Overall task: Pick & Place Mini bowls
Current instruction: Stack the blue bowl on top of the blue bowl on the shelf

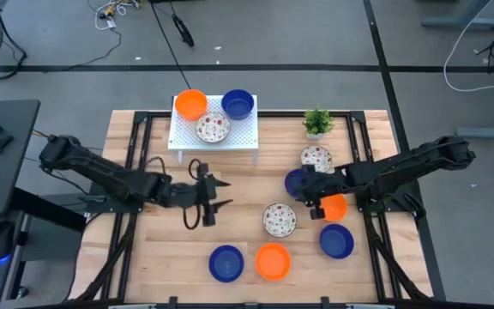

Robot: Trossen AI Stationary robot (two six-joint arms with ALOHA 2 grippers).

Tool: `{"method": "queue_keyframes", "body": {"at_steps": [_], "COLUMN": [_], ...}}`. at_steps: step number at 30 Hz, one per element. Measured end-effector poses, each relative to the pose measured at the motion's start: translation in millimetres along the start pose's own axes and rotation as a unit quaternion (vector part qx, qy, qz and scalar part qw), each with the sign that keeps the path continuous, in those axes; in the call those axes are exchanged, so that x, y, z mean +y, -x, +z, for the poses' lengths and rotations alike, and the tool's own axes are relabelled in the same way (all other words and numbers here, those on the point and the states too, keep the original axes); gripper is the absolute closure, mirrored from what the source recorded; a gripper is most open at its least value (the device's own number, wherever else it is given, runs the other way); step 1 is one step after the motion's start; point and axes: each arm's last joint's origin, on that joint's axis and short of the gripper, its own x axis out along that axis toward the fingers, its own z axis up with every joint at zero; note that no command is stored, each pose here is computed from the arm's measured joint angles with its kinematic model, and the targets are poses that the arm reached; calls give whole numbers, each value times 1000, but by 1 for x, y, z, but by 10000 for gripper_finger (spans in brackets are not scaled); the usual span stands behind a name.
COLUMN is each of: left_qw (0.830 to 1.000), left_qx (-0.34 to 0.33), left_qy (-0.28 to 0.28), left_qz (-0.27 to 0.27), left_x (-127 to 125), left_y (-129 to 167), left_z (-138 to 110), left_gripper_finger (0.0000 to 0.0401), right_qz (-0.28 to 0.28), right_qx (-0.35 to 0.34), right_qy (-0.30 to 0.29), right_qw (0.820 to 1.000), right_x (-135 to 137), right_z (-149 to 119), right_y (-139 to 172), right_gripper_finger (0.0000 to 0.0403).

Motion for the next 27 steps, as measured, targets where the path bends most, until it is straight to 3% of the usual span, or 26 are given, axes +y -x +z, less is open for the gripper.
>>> {"method": "queue_keyframes", "body": {"at_steps": [5, 8, 13, 20, 27], "left_qw": [998, 999, 998, 997, 997], "left_qx": [-54, -40, -38, -57, -56], "left_qy": [22, 29, 35, 39, 39], "left_qz": [-8, -12, -22, -36, -37], "left_x": [-12, -18, -29, -39, -40], "left_y": [-19, -31, -47, -64, -67], "left_z": [-27, -43, -57, -65, -67], "left_gripper_finger": [170, 170, 170, 170, 170], "right_qz": [16, 48, 34, 34, 32], "right_qx": [54, 74, 105, 105, 135], "right_qy": [-16, -9, -10, 7, 15], "right_qw": [998, 996, 994, 994, 990], "right_x": [0, 2, 4, 6, 4], "right_z": [1, -4, -11, -8, -13], "right_y": [8, 3, -10, -33, -48], "right_gripper_finger": [228, 208, 207, 264, 365]}}
